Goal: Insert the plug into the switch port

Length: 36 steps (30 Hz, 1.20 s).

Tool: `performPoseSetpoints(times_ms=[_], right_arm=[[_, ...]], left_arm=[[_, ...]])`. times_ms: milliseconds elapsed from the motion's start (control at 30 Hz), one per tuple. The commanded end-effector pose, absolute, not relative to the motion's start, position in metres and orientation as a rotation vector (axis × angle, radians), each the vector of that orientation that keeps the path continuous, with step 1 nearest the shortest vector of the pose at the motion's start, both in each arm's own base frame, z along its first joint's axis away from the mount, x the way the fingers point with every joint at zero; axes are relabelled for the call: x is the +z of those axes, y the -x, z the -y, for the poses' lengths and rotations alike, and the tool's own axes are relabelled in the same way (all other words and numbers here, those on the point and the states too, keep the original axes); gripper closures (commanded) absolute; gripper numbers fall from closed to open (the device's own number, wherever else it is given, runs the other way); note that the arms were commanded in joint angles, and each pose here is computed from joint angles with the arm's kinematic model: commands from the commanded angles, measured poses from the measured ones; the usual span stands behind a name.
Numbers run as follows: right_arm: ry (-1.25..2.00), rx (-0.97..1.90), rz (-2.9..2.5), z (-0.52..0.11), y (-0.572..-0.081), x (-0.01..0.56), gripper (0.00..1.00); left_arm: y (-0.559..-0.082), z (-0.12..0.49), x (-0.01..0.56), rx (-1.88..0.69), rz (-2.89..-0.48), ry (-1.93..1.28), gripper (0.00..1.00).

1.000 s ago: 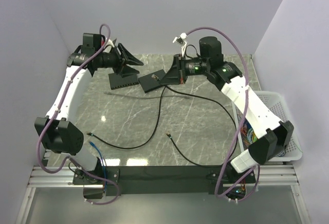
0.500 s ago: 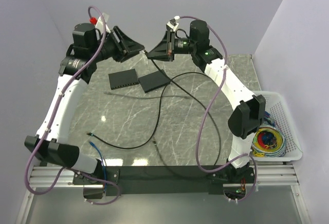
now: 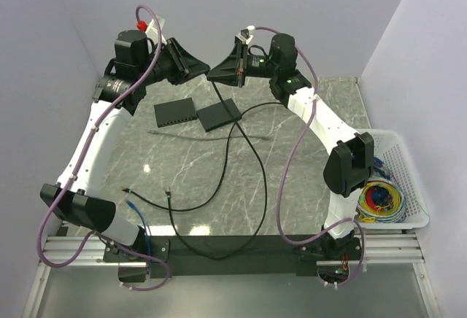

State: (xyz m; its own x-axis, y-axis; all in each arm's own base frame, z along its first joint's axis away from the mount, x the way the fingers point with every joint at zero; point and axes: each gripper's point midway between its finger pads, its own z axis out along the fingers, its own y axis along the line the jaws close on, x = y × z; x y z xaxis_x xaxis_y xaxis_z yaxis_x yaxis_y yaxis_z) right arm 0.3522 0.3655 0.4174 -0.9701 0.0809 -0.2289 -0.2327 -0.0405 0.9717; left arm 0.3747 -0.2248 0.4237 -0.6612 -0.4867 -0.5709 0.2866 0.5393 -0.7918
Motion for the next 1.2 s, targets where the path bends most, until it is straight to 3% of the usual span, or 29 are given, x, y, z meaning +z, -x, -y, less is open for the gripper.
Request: performPoseSetpoints(times_ms=[0,233,267,300,333,400,467,667,733,967,1167], right_arm=[[0.287,2.169,-1.911,-0.359,-0.330,0.449,1.00],[0.344,2.077,-1.897,-0.359,-0.331,0.455,1.00],[0.317,1.923,-2.002,-0.356,-0.340,0.430,0.73],[0.311,1.821,-2.020,-0.352,-0.346,0.430,0.57],[0.285,1.683,-1.958,-0.346,-0.360,0.454,0.45],[0.289,1.495,-2.028,-0.334,-0.365,0.443,0.32],[0.244,1.347,-2.015,-0.321,-0.372,0.452,0.32],[0.317,1.010,-1.996,-0.301,-0.371,0.436,0.60],[0.393,0.912,-2.009,-0.306,-0.364,0.426,0.64],[0.540,0.880,-2.021,-0.326,-0.350,0.404,0.67],[0.577,0.880,-2.039,-0.344,-0.349,0.392,0.53]], left_arm=[[-0.382,0.221,0.425,-1.157,-1.948,0.156,0.75],[-0.387,0.216,0.423,-1.111,-1.979,0.200,0.99],[-0.389,0.214,0.424,-1.090,-1.979,0.216,0.99],[-0.390,0.212,0.420,-1.077,-1.998,0.228,0.99],[-0.388,0.211,0.413,-1.061,-2.033,0.243,1.00],[-0.388,0.208,0.403,-1.038,-2.066,0.265,0.99],[-0.385,0.207,0.390,-1.011,-2.117,0.289,0.99],[-0.382,0.209,0.373,-0.977,-2.180,0.314,0.99],[-0.382,0.211,0.371,-0.979,-2.199,0.320,0.99],[-0.382,0.218,0.362,-0.975,-2.282,0.331,0.99],[-0.377,0.224,0.355,-0.979,-2.324,0.324,0.99]])
